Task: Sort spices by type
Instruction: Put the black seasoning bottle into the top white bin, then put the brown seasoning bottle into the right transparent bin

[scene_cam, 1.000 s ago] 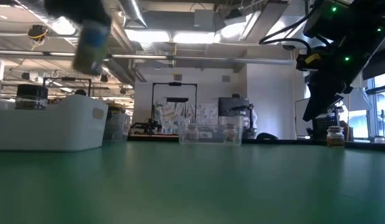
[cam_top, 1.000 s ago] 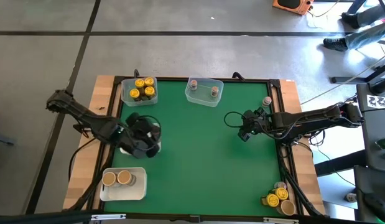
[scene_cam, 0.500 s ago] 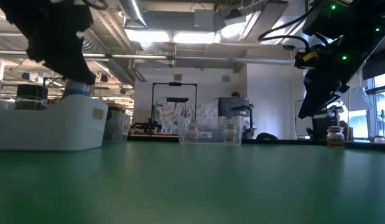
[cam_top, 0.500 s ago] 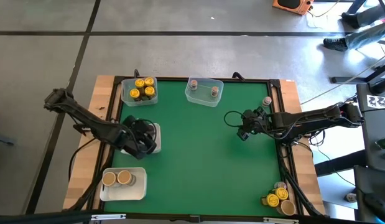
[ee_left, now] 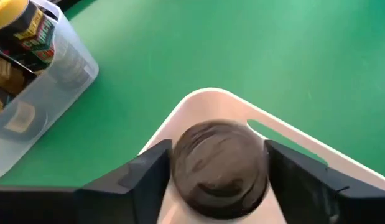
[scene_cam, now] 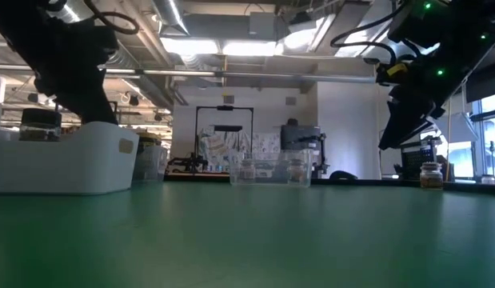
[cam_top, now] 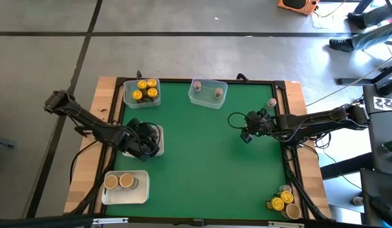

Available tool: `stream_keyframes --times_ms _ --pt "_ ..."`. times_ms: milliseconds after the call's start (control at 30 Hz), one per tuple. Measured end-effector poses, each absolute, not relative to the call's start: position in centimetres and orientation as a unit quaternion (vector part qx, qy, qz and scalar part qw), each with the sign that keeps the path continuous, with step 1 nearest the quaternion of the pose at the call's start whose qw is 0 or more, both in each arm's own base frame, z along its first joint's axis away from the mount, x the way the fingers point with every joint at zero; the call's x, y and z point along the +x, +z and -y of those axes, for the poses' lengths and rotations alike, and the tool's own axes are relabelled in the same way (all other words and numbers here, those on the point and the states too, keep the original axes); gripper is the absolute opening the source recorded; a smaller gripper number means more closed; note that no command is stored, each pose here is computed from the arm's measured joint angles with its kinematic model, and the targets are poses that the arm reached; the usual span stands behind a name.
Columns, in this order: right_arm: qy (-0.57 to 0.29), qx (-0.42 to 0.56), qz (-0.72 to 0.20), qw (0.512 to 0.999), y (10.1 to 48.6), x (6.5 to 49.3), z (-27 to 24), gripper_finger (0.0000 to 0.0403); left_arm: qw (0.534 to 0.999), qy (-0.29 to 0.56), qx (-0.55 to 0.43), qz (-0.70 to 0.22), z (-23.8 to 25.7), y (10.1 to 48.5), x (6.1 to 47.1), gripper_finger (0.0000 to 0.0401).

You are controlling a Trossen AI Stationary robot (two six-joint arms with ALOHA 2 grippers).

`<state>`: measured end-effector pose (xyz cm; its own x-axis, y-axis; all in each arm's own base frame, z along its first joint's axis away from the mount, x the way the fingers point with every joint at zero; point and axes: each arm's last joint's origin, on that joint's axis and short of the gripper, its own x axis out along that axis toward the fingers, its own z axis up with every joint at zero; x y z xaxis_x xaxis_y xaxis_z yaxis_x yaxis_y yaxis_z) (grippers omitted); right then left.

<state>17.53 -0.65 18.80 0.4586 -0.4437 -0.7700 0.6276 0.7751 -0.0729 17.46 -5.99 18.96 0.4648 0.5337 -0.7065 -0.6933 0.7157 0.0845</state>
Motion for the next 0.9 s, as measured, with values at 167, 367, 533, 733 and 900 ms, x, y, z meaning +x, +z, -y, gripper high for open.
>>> stream_keyframes --times_ms 167,367,533,733,900 --pt "-0.314 0.114 -0.414 0.847 18.8 17.5 0.6 0.0331 0.844 0.349 -0.119 -0.389 6.1 18.9 17.4 0.0298" --pt "-0.311 0.123 -0.411 0.848 19.0 17.7 0.6 0.0331 0.832 0.338 -0.119 -0.423 6.1 21.6 17.1 0.0319" --pt "-0.303 0.123 -0.403 0.855 19.8 18.1 0.6 0.0331 0.853 0.32 -0.117 -0.396 5.9 24.0 17.0 0.0315" --pt "-0.321 0.086 -0.396 0.856 22.6 18.4 0.7 0.0331 0.898 0.277 -0.14 -0.312 5.8 25.6 19.0 0.0317" --pt "-0.382 0.039 -0.414 0.826 25.5 17.8 1.8 0.0331 0.918 0.26 -0.113 -0.278 5.6 25.5 21.5 0.0317"
